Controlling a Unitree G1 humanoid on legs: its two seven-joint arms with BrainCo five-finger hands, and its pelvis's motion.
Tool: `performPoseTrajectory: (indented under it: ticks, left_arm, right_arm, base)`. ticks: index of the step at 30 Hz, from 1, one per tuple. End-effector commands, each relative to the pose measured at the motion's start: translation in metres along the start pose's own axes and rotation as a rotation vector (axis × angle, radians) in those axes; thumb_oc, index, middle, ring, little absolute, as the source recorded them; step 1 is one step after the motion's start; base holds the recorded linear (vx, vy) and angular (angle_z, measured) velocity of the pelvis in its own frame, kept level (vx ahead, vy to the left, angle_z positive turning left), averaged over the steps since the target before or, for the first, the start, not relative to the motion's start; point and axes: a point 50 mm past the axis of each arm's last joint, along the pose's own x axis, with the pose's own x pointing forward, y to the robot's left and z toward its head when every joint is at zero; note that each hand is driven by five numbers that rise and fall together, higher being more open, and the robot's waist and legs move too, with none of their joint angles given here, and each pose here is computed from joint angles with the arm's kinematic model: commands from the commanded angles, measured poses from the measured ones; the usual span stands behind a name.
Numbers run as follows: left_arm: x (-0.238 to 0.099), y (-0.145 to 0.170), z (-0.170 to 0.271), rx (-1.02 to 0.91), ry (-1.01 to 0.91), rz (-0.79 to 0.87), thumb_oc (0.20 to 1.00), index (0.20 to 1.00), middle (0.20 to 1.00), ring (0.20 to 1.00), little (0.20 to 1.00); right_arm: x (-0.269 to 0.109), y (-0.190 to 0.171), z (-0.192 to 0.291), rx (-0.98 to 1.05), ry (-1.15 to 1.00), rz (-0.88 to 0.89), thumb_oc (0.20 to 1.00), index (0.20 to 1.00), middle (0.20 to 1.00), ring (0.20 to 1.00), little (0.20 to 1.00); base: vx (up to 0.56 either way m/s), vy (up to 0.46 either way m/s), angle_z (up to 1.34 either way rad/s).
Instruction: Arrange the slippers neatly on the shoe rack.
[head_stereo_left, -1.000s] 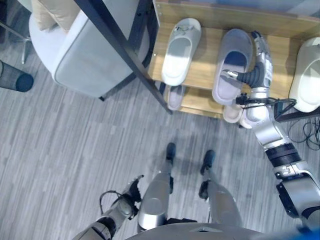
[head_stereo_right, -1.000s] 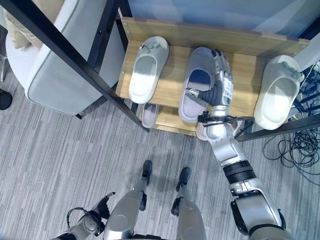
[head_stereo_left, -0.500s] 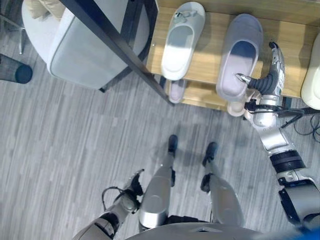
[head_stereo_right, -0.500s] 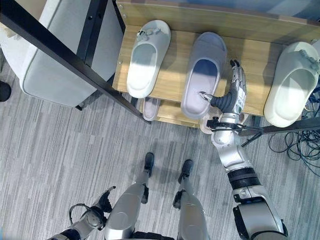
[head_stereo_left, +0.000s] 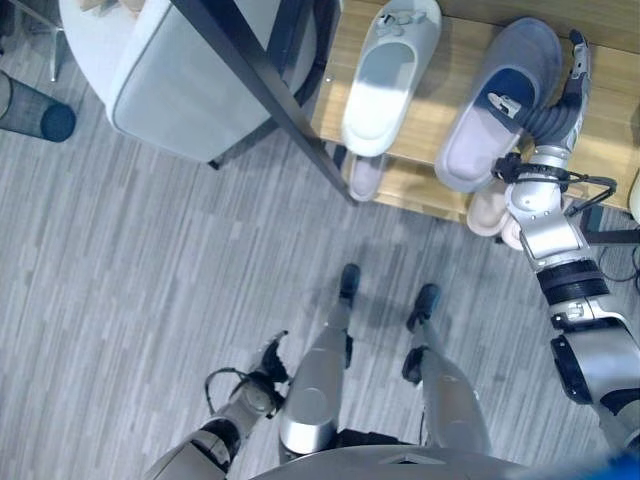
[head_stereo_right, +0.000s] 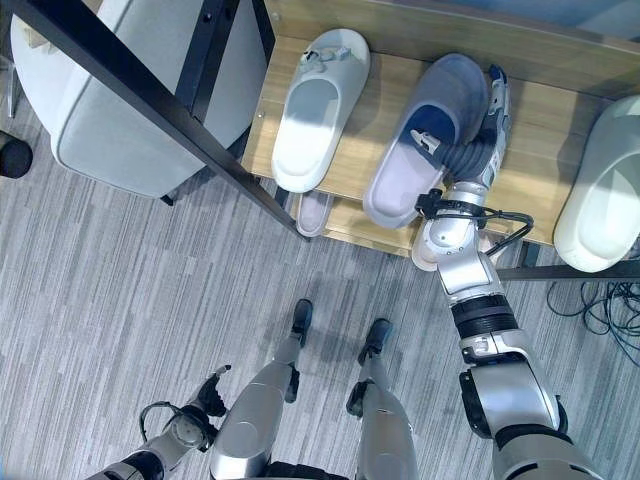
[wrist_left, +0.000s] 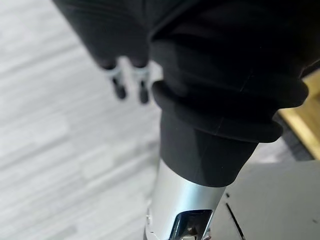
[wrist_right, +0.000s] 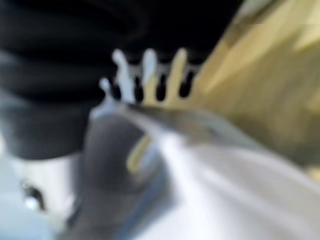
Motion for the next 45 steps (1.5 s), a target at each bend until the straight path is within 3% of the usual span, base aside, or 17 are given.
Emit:
performPoseTrajectory:
  ticks: [1, 2, 3, 14, 20, 27, 31, 32, 39, 41, 43, 45]
  left_arm:
    - [0.006, -0.002, 0.018, -0.001, -0.057, -0.021, 1.000, 1.000, 1.000, 1.000, 1.000]
    - [0.006, -0.001, 0.018, -0.012, -0.055, -0.019, 1.000, 1.000, 1.000, 1.000, 1.000]
    - [0.006, 0.001, 0.019, -0.026, -0.058, -0.007, 1.000, 1.000, 1.000, 1.000, 1.000]
    - [0.006, -0.002, 0.022, -0.040, -0.060, -0.005, 1.000, 1.000, 1.000, 1.000, 1.000]
    - [0.009, 0.005, 0.030, -0.051, -0.094, 0.017, 1.000, 1.000, 1.000, 1.000, 1.000]
    - [0.010, 0.015, 0.029, -0.101, -0.087, 0.060, 1.000, 1.000, 1.000, 1.000, 1.000]
    - [0.012, 0.032, 0.027, -0.209, -0.083, 0.137, 1.000, 1.000, 1.000, 1.000, 1.000]
    - [0.011, 0.052, 0.028, -0.325, -0.110, 0.234, 1.000, 1.000, 1.000, 1.000, 1.000]
    - [0.010, 0.092, 0.016, -0.446, -0.080, 0.444, 1.000, 1.000, 1.000, 1.000, 1.000]
    - [0.010, 0.092, 0.016, -0.447, -0.080, 0.444, 1.000, 1.000, 1.000, 1.000, 1.000]
    - [0.011, 0.096, 0.025, -0.348, -0.132, 0.461, 1.000, 1.000, 1.000, 1.000, 1.000]
    - [0.013, 0.094, 0.032, -0.313, -0.153, 0.452, 1.000, 1.000, 1.000, 1.000, 1.000]
  right_arm:
    - [0.028, -0.022, 0.013, 0.025, -0.057, -0.030, 1.000, 1.000, 1.000, 1.000, 1.000]
    - [0.031, -0.023, 0.011, 0.012, -0.047, -0.024, 0.238, 0.238, 0.238, 0.238, 0.238]
    - [0.035, -0.025, 0.011, -0.026, -0.055, -0.016, 0.200, 0.200, 0.200, 0.200, 0.200]
    - [0.014, -0.036, 0.003, -0.034, -0.080, -0.071, 0.200, 0.200, 0.200, 0.200, 0.200]
    - [0.004, -0.047, 0.023, -0.032, -0.218, -0.109, 0.200, 0.200, 0.200, 0.200, 0.200]
    - [-0.037, -0.051, 0.090, 0.094, -0.593, 0.015, 0.200, 0.200, 0.200, 0.200, 0.200]
    - [-0.073, -0.049, 0.120, 0.235, -0.748, 0.203, 0.200, 0.200, 0.200, 0.200, 0.200]
    - [-0.096, -0.045, 0.109, 0.266, -0.693, 0.377, 0.200, 0.200, 0.200, 0.200, 0.200]
    - [-0.131, -0.039, 0.061, 0.172, -0.486, 0.640, 0.200, 0.200, 0.200, 0.200, 0.200]
    - [-0.131, -0.039, 0.061, 0.172, -0.488, 0.640, 0.200, 0.200, 0.200, 0.200, 0.200]
    - [-0.132, -0.030, 0.024, -0.140, -0.496, 0.692, 0.200, 0.200, 0.200, 0.200, 0.200]
    - [-0.129, -0.024, 0.002, -0.196, -0.424, 0.686, 0.200, 0.200, 0.200, 0.200, 0.200]
  base:
    - [-0.02, 0.010, 0.07]
    - [-0.01, 0.017, 0.03]
    - [0.00, 0.000, 0.00]
    - [0.00, 0.012, 0.03]
    - [-0.01, 0.003, 0.00]
    - [-0.04, 0.010, -0.04]
    - [-0.04, 0.006, -0.25]
    - [-0.05, 0.004, -0.11]
    - [-0.05, 0.010, 0.01]
    - [-0.03, 0.008, -0.04]
    - [-0.03, -0.002, -0.09]
    - [0.02, 0.010, -0.01]
